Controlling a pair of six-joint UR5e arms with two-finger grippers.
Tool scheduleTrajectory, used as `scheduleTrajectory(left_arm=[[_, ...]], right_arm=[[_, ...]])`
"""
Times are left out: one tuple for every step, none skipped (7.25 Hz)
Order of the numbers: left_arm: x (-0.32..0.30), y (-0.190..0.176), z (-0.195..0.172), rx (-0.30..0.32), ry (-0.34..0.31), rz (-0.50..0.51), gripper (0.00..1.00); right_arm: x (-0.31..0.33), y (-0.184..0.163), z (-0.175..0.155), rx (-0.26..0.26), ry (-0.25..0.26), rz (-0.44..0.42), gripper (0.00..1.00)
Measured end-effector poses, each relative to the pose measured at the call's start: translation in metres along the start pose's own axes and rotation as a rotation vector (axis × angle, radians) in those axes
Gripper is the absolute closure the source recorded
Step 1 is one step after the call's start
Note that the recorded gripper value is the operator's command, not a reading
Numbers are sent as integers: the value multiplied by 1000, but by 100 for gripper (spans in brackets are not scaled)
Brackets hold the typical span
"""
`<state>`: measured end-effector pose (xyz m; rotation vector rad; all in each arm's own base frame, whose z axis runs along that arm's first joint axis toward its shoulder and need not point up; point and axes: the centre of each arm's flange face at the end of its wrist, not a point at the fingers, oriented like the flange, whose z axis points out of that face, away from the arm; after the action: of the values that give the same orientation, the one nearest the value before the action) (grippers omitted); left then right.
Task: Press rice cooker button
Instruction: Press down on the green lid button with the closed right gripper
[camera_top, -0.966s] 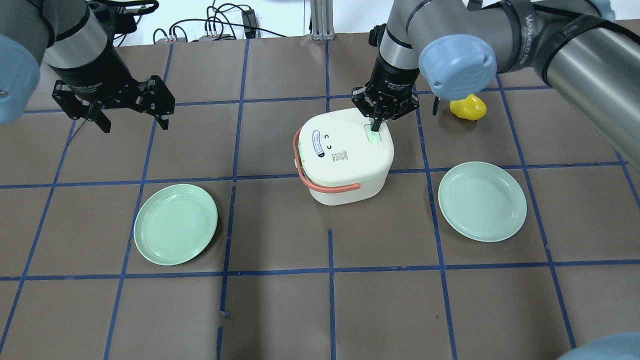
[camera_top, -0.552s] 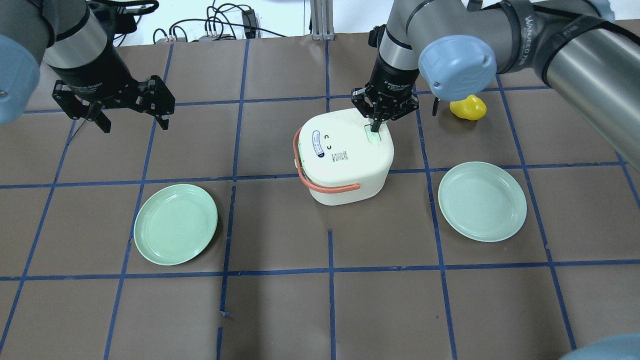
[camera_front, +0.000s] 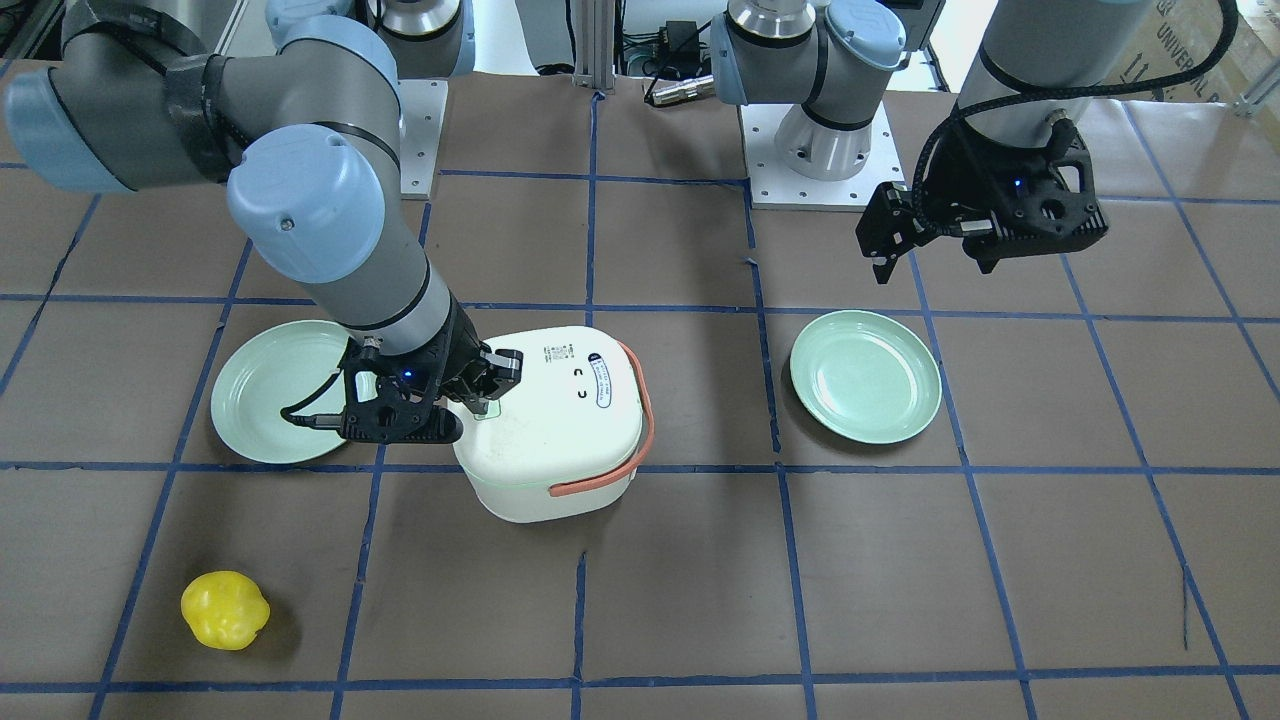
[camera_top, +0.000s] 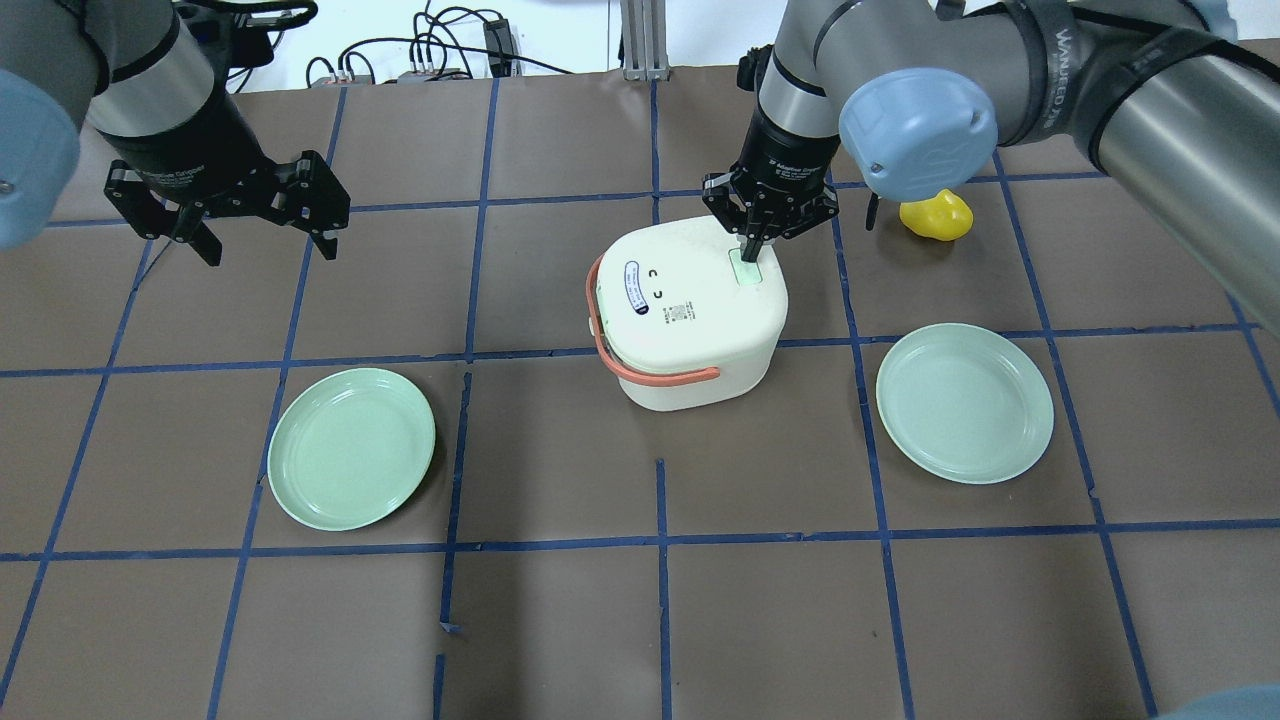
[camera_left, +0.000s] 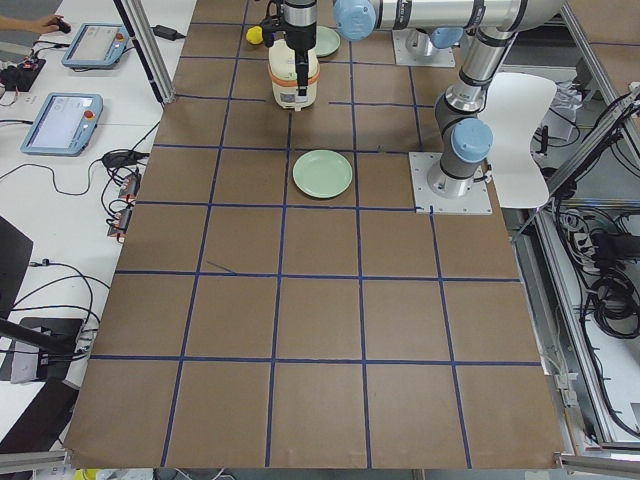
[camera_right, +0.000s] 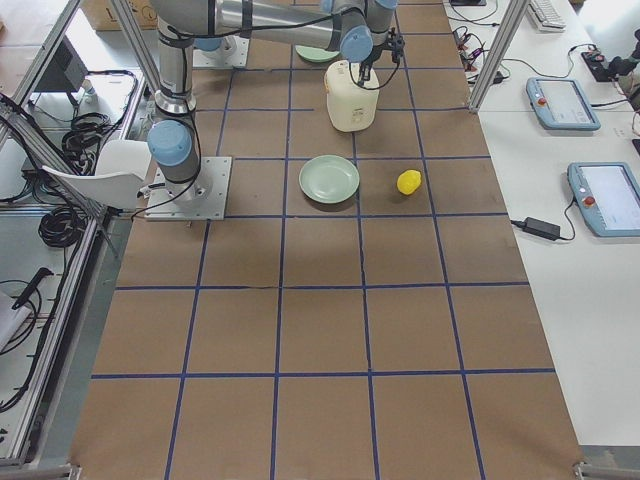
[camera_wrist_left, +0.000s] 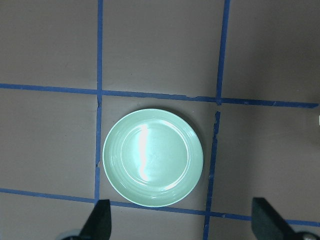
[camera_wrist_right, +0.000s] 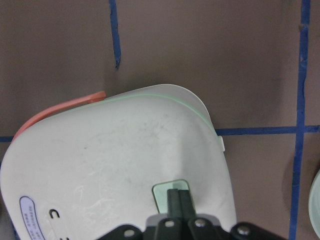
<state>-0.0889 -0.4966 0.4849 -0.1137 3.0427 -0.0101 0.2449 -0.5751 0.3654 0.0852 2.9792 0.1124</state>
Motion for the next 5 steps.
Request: scheduleTrajectory(left_arm=[[0, 0, 0, 0, 0, 0, 0], [0, 0, 0, 0, -1, 0, 0], [0, 0, 0, 0, 0, 0, 0], [0, 0, 0, 0, 0, 0, 0], [0, 0, 0, 0, 1, 0, 0]], right_arm=[[-1, 1, 0, -1, 0, 0, 94], [-4, 1, 3, -6, 2, -2, 94], [-7, 2, 7, -11, 3, -6, 94], [-9, 2, 9, -15, 4, -9, 94], [-10, 2, 10, -17, 5, -10, 94]])
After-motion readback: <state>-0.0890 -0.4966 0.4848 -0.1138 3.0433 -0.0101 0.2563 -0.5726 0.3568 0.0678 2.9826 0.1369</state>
